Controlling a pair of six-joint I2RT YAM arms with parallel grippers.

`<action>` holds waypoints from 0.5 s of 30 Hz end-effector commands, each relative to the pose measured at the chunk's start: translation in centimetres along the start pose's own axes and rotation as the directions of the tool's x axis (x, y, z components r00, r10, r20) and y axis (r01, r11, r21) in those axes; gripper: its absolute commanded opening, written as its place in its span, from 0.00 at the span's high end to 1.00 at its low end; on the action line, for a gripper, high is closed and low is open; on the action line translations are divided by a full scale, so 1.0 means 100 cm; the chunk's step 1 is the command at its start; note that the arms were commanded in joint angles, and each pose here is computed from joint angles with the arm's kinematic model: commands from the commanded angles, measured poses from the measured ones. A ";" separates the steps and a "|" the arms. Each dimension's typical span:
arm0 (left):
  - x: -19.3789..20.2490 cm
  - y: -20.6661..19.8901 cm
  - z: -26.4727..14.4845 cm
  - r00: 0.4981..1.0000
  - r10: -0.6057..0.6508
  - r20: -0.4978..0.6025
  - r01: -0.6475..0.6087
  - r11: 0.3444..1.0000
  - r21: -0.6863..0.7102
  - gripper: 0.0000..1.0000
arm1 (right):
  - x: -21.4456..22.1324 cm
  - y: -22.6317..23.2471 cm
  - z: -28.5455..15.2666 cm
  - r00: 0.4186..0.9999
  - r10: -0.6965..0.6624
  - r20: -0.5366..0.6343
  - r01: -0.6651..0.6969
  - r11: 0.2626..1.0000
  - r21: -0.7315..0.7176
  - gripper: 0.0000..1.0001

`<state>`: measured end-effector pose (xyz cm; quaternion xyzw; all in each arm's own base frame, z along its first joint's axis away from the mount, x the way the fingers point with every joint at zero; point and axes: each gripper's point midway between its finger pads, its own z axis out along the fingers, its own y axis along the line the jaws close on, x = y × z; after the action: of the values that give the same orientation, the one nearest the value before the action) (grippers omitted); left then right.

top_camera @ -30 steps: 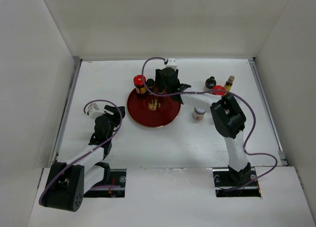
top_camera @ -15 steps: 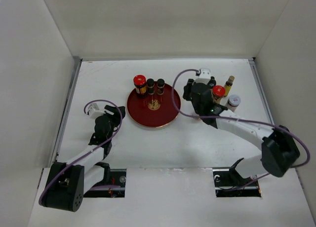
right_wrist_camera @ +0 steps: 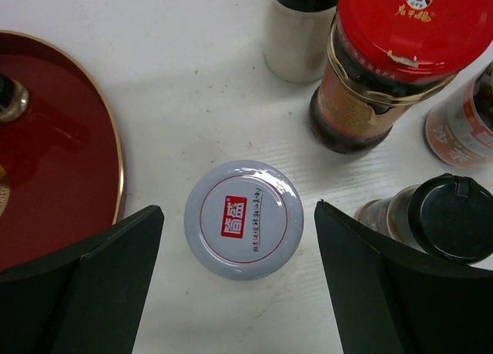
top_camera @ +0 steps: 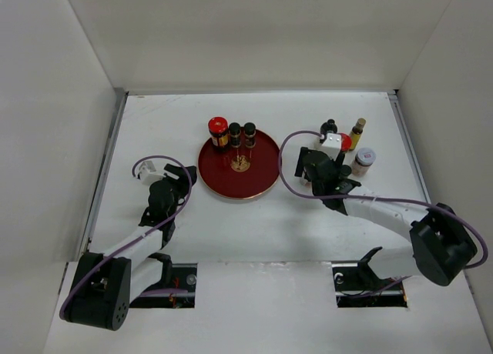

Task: Organize the condiment bottles

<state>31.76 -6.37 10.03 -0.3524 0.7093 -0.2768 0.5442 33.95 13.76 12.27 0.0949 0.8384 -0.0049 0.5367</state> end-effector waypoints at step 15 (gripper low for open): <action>-0.012 -0.018 0.001 0.999 -0.011 0.047 0.008 0.998 0.060 0.38 | -0.033 0.005 0.014 0.993 0.046 0.107 -0.048 0.999 0.024 0.49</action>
<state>31.77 -6.32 10.21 -0.3525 0.7071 -0.2770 0.5468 34.60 12.75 9.52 0.0923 0.8527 -0.0449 0.5121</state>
